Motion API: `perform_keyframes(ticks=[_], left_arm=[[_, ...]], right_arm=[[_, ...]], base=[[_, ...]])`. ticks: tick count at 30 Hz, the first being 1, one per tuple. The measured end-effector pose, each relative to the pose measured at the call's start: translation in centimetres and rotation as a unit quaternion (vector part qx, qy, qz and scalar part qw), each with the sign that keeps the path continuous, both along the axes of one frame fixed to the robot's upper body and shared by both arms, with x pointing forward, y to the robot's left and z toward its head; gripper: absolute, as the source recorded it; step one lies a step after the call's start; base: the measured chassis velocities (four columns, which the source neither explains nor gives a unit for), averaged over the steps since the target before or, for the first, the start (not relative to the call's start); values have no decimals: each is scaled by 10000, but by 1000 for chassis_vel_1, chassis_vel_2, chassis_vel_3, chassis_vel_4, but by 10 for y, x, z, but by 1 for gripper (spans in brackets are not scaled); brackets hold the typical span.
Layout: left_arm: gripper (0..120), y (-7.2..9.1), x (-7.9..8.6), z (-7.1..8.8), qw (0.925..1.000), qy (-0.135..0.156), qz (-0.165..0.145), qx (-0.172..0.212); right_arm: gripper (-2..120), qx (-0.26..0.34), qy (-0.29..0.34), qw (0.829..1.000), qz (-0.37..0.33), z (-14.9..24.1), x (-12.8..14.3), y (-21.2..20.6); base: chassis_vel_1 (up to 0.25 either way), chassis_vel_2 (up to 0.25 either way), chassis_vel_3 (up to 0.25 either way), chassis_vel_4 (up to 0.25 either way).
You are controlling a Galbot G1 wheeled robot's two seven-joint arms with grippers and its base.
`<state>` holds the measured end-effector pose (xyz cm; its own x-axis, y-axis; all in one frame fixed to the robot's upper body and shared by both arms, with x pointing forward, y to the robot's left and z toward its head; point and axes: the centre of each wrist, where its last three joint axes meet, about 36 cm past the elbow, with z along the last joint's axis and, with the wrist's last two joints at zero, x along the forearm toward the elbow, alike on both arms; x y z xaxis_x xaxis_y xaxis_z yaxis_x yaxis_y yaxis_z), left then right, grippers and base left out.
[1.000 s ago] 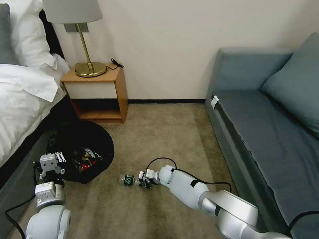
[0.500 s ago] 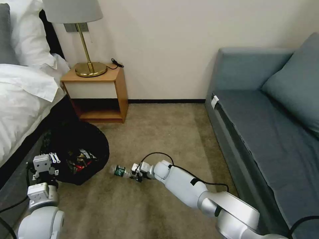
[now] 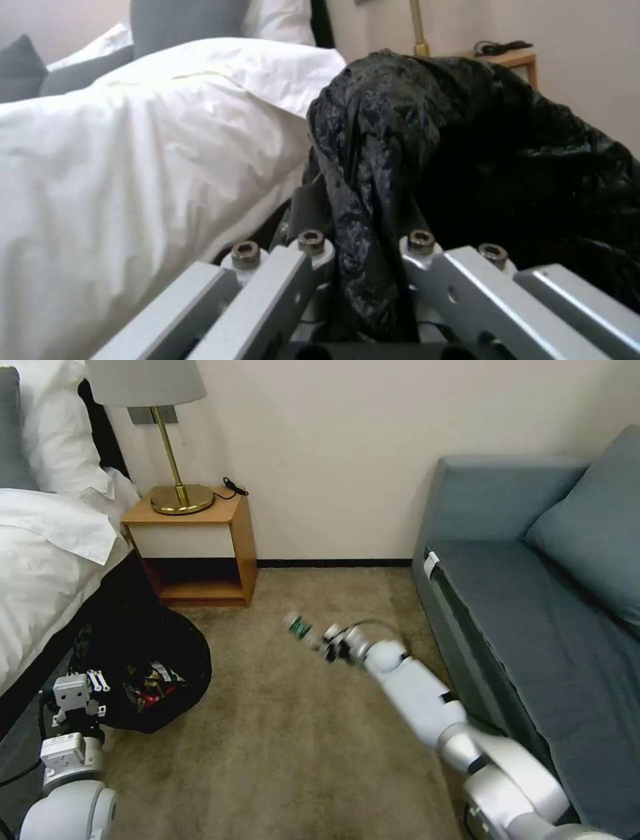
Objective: Pick up the trash bin, then pick up the garbage on the floor and place it into the trash bin.
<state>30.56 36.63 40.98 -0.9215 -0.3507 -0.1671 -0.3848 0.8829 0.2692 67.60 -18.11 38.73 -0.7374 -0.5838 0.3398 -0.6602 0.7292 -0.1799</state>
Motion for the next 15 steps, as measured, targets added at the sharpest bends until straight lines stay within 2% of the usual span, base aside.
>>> perform_keyframes(ticks=[3, 4, 5, 8, 9, 15], left_arm=[[4, -7, 4, -7, 10000, -29, -56, -72], [4, -11, 6, -11, 9999, -20, -78, -114], [4, -11, 6, -11, 9999, -20, -78, -114], [4, -20, 11, -16, 9997, -27, -152, -188], [4, -20, 11, -16, 9997, -27, -152, -188], [4, -34, 22, -18, 9989, -115, -303, -326]], right_arm=[[30, 581, -192, 9981, 3, 43, -4, 1], [30, 856, -196, 9961, 105, 56, -13, 7], [30, 856, -196, 9961, 105, 56, -13, 7], [30, 1441, -42, 9886, 433, 73, -41, 29], [30, 1441, -42, 9886, 433, 73, -41, 29], [30, 1920, 321, 9766, 910, 78, -81, 70]], base=[[0, 0, 0, 0], [0, 0, 0, 0], [0, 0, 0, 0], [0, 0, 0, 0], [0, 0, 0, 0], [0, 0, 0, 0]])
